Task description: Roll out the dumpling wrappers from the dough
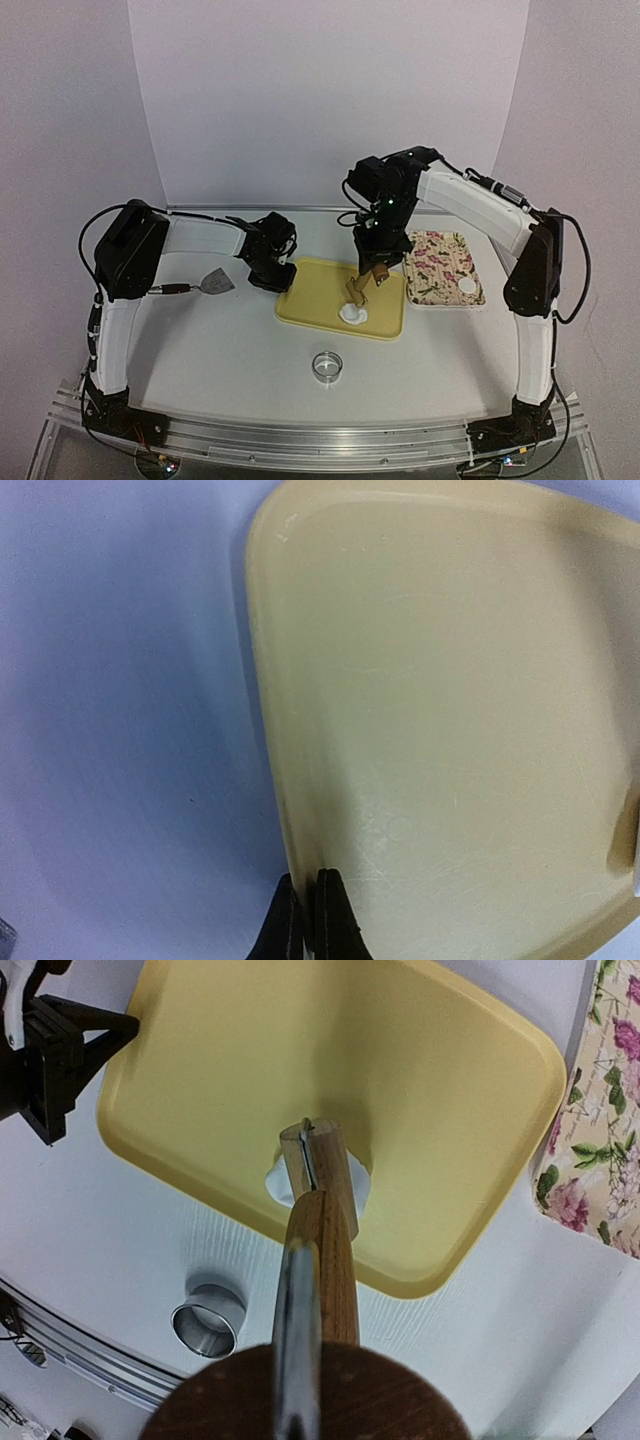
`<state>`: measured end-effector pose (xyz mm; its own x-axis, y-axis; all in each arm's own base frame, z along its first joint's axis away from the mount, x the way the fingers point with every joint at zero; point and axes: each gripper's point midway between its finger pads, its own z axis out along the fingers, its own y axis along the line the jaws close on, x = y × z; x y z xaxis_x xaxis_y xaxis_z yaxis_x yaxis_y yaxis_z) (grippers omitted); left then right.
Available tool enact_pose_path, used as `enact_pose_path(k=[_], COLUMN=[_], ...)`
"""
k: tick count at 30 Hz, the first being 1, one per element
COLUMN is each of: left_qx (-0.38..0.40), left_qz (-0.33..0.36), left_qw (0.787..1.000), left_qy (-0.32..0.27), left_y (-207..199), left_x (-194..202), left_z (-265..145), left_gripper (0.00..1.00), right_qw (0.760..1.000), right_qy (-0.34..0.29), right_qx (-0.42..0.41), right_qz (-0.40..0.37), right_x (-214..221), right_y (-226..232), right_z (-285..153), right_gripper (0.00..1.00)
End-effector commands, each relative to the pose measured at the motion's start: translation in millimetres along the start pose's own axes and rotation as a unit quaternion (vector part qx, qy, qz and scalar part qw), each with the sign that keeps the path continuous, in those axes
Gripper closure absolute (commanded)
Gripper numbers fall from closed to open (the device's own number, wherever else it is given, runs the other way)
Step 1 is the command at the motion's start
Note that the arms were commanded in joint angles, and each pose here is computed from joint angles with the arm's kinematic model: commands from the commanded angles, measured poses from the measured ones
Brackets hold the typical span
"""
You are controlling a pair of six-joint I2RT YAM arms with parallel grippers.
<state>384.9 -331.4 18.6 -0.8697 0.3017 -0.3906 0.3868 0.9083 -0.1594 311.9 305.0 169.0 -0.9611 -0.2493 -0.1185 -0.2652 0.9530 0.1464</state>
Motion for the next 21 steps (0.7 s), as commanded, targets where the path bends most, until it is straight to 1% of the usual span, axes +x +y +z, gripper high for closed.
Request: enact_pose_path(k=[1,3,9,16,21], left_qx=[-0.001,-0.003,-0.042,-0.03,-0.04], left_qz=[0.016,0.016,0.012,0.015,0.017], left_qw=[1.0,1.0,0.999,0.999,0.999], left_qy=[-0.005,-0.004,0.005,-0.005,0.0], left_y=[-7,-6,7,2,6], left_x=[-7,-6,-4,-9,-6], left_z=[-18,-17,-11,-13,-12], left_gripper=[1.0,1.0,1.0,1.0,1.0], right_qw=[0.987,0.986,0.982,0.979,0.976], right_qy=[0.13,0.138,0.157,0.163,0.168], right_qx=[0.091,0.093,0.109,0.121,0.135], right_qz=[-0.008,-0.006,-0.006,-0.006,-0.002], right_x=[65,70,83,82,86], right_y=[-38,-39,-47,-51,-56], right_z=[-8,-6,-3,4,7], right_gripper=[1.0,1.0,1.0,1.0,1.0])
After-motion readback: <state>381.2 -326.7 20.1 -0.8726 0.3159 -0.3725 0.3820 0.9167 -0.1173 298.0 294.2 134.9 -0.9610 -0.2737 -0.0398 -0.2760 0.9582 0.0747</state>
